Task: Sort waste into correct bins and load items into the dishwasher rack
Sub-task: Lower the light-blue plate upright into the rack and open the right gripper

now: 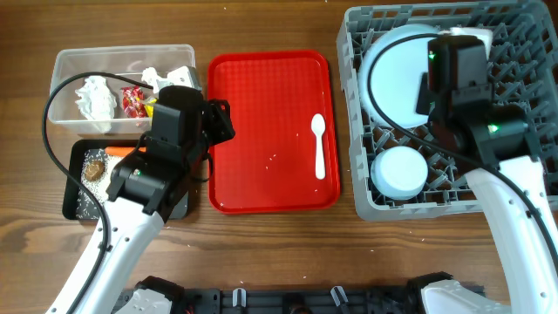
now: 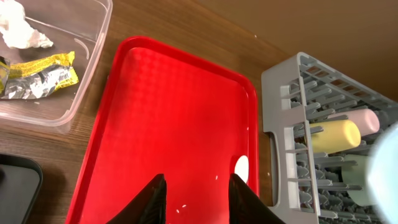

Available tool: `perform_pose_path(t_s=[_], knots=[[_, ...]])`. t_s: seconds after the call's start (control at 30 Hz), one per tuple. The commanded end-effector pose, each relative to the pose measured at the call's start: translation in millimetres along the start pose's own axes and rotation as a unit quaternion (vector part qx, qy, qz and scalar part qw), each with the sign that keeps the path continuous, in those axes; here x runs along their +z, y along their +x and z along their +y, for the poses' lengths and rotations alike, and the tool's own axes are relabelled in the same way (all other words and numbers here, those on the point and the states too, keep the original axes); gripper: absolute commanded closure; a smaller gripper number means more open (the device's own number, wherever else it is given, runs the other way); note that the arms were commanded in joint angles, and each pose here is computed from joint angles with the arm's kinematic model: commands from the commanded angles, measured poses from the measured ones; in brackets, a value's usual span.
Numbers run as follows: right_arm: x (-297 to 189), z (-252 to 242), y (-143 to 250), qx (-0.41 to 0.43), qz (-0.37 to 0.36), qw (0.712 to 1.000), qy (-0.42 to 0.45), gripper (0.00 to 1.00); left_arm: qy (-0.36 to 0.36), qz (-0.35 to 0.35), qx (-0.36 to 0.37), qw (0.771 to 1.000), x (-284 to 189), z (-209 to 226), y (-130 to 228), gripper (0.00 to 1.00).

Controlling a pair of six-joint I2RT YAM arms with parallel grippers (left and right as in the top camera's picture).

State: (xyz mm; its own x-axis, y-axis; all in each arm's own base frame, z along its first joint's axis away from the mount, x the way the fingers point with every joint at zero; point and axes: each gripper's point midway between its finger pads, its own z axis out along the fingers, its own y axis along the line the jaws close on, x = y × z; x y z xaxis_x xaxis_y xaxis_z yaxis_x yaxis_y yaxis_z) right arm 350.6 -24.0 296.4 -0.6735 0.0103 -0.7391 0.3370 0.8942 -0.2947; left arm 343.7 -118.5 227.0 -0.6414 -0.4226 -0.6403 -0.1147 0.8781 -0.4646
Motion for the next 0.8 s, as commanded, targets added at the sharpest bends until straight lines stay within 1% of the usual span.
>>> perform_pose_path(t_s=[0.0, 0.1, 0.13, 0.2, 0.37, 0.43, 0.57, 0.67, 0.77], knots=[[-6, -46, -15, 0.004, -0.035, 0.99, 0.14, 0.96, -0.014, 0.003, 0.012, 1.0, 9, 3, -1, 0.68], [-6, -65, -19, 0.006, -0.053, 0.974, 0.222, 0.96, -0.021, 0.011, 0.013, 1.0, 15, 6, 3, 0.67], [-9, -74, -21, 0.007, -0.061, 0.964, 0.26, 0.96, -0.022, 0.013, 0.013, 1.0, 17, 7, 4, 0.68], [-10, -80, -24, -0.004, -0.063, 0.953, 0.295, 0.96, -0.024, 0.016, 0.013, 0.999, 19, 7, 5, 0.67], [10, -64, -30, -0.093, -0.038, 0.949, 0.299, 0.96, -0.023, 0.014, 0.013, 1.0, 22, 7, 4, 0.68], [15, -60, -29, -0.105, -0.032, 0.948, 0.299, 0.96, -0.023, 0.014, 0.013, 1.0, 22, 7, 4, 0.67], [33, -37, -20, -0.134, -0.014, 0.963, 0.235, 0.96, -0.023, 0.015, 0.013, 1.0, 22, 7, 5, 0.68], [36, -32, -16, -0.14, -0.007, 0.966, 0.216, 0.96, -0.023, 0.014, 0.013, 1.0, 22, 7, 5, 0.67], [42, -21, -6, -0.143, 0.008, 0.974, 0.178, 0.96, -0.023, 0.014, 0.013, 1.0, 22, 7, 5, 0.67]])
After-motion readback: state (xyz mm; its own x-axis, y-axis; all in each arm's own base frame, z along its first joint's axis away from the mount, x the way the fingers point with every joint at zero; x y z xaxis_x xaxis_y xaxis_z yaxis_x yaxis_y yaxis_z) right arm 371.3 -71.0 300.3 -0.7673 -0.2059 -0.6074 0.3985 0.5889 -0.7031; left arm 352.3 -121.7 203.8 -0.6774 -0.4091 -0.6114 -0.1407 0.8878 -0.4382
